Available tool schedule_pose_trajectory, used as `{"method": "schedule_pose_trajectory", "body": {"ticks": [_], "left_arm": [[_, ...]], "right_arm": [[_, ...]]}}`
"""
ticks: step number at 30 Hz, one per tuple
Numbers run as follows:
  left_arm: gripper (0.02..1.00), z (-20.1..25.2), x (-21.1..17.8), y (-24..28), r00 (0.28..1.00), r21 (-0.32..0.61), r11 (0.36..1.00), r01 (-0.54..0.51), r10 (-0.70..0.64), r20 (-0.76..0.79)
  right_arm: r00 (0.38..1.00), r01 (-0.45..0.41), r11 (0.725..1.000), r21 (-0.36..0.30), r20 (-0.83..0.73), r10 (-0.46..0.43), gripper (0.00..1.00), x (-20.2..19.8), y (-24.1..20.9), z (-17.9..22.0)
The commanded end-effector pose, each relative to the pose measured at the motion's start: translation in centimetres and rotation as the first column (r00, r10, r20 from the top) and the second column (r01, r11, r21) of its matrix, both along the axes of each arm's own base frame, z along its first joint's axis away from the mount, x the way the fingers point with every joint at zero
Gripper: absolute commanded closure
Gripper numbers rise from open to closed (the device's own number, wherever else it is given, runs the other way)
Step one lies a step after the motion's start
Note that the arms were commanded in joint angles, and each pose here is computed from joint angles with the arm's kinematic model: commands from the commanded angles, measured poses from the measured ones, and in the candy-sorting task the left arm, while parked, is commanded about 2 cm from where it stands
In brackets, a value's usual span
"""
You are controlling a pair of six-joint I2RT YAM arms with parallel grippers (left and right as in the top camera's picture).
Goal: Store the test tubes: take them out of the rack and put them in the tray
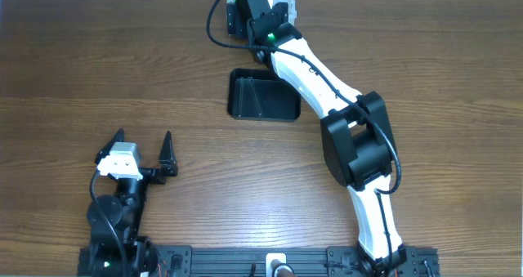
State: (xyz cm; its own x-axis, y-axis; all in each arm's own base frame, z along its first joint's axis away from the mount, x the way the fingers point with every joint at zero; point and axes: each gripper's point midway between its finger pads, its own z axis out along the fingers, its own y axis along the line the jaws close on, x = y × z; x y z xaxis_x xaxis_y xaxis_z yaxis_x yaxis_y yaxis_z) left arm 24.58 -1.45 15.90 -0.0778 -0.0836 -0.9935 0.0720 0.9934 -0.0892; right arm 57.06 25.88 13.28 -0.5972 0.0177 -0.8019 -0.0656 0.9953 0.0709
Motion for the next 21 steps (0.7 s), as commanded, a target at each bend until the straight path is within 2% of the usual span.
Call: {"method": "schedule_pose_trajectory", "body": {"ticks": [1,9,21], "left_arm": [[0.018,-0.2,0.0,-0.1,1.0,0.017,1.0,0.009,-0.009,0.001],[0.018,-0.2,0.0,-0.1,1.0,0.017,1.0,0.009,-0.009,0.001],[0.018,-0.2,0.0,-0.1,1.0,0.017,1.0,0.009,-0.009,0.001]], "right_arm": [[0.996,0.073,0.997,-0.005,0.059,-0.073,0.077,1.3,-1.0,1.0],[0.993,0.079,0.997,0.012,0.089,-0.08,0.102,2.1,-0.9,0.9],[0.988,0.124,0.992,-0.016,0.095,-0.122,0.128,3.0,-2.4,-0.5]]}}
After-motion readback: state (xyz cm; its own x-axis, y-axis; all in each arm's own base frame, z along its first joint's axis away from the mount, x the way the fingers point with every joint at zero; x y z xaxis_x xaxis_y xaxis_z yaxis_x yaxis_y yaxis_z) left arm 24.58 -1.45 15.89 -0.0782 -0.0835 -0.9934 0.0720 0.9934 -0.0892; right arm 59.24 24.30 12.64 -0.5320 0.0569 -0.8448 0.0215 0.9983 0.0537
